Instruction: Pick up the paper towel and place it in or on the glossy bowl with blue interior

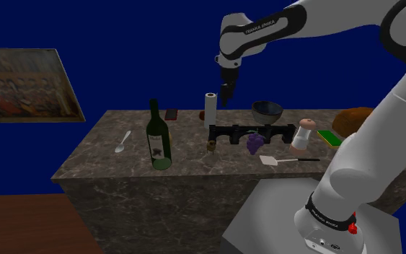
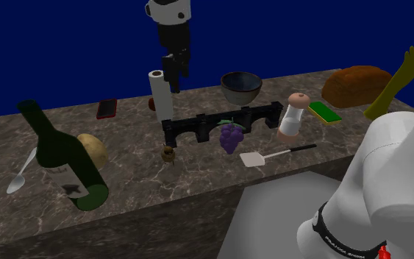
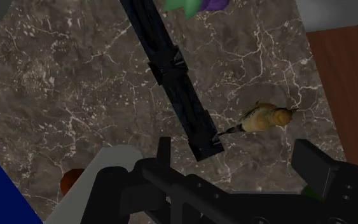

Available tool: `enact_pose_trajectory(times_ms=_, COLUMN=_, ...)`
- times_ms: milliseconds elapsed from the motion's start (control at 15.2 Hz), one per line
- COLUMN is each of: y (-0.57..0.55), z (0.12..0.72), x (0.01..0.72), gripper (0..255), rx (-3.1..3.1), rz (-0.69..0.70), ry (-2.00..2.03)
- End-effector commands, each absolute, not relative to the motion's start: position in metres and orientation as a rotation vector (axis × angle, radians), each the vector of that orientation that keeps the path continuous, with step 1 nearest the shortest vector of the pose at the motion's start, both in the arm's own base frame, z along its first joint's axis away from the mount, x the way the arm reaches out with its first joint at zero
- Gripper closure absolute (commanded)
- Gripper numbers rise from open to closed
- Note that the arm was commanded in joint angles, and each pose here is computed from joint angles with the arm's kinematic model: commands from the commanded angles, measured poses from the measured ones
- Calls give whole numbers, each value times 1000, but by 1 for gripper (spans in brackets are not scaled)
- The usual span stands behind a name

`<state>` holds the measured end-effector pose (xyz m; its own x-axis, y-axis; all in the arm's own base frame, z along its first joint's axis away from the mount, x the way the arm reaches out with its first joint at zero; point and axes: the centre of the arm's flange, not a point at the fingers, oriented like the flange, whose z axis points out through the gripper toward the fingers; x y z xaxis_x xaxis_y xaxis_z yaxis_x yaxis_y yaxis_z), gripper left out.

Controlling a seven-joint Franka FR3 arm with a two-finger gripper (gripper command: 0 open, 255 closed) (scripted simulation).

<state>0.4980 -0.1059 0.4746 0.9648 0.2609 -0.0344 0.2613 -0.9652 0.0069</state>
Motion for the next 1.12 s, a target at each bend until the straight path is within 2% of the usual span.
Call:
enact_pose_trajectory(times_ms=0, y=-118, z=468, x=519, gripper=0, rx=3095, rz=-30, ry=428)
enact_pose_trajectory(times_ms=858, y=-189, z=444, x=657, gripper=0, rx=3051, rz=100, ry=518)
enact_pose_trajectory(times_ms=1056, y=-189, z=429, x=658, gripper=0, rx=3051, rz=100, ry=518)
